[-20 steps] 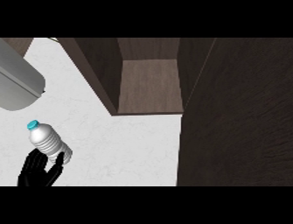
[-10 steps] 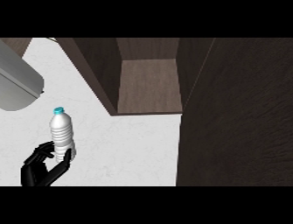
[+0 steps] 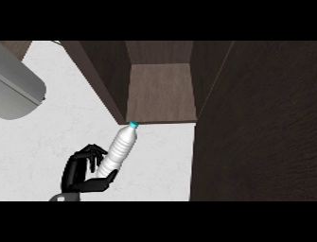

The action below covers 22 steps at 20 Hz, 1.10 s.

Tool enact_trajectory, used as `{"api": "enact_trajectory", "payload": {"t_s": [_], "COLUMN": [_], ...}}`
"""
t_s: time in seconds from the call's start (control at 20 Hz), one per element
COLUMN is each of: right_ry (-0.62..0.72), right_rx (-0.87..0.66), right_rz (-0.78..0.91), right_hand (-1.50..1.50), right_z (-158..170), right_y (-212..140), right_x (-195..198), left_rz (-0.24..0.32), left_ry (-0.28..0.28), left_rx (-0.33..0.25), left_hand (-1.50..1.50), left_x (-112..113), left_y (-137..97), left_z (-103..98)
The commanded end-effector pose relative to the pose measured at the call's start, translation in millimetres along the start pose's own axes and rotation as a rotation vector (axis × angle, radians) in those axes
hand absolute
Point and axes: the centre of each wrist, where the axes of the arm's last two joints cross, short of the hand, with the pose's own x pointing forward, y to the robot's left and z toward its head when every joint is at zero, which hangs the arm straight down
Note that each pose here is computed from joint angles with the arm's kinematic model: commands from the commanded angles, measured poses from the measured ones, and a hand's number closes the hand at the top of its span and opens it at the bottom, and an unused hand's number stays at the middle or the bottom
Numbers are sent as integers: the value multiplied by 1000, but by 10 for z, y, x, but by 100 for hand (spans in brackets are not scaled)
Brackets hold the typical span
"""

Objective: Pick up the bottled water, place it into the cabinet and close the cabinet

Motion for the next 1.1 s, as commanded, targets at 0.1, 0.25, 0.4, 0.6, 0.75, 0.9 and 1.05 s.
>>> {"api": "enact_trajectory", "payload": {"t_s": [0.1, 0.25, 0.4, 0.6, 0.75, 0.9, 1.05], "right_ry": [-40, -35, -31, -38, -33, -33, -44], "right_rx": [0, -4, -10, -35, -22, -12, -18], "right_rz": [24, 36, 33, 19, 30, 24, 41], "right_hand": [-150, -150, -150, -150, -150, -150, -150], "right_z": [-55, -76, 14, -46, -25, -30, 18], "right_y": [37, -31, -32, -38, -69, -33, -119], "right_x": [310, 302, 296, 332, 275, 314, 341], "left_rz": [71, 123, 129, 127, 120, 86, 87], "left_ry": [-23, -31, -52, -34, 13, 9, 15], "left_rx": [-139, -179, -183, -164, -153, -171, -126], "left_hand": [150, 150, 150, 150, 150, 150, 150], "left_x": [125, 207, 462, 596, 812, 914, 1113], "left_y": [-489, -582, -671, -945, -1162, -1396, -1508], "left_z": [-272, -363, -689, -748, -960, -1116, -1315]}}
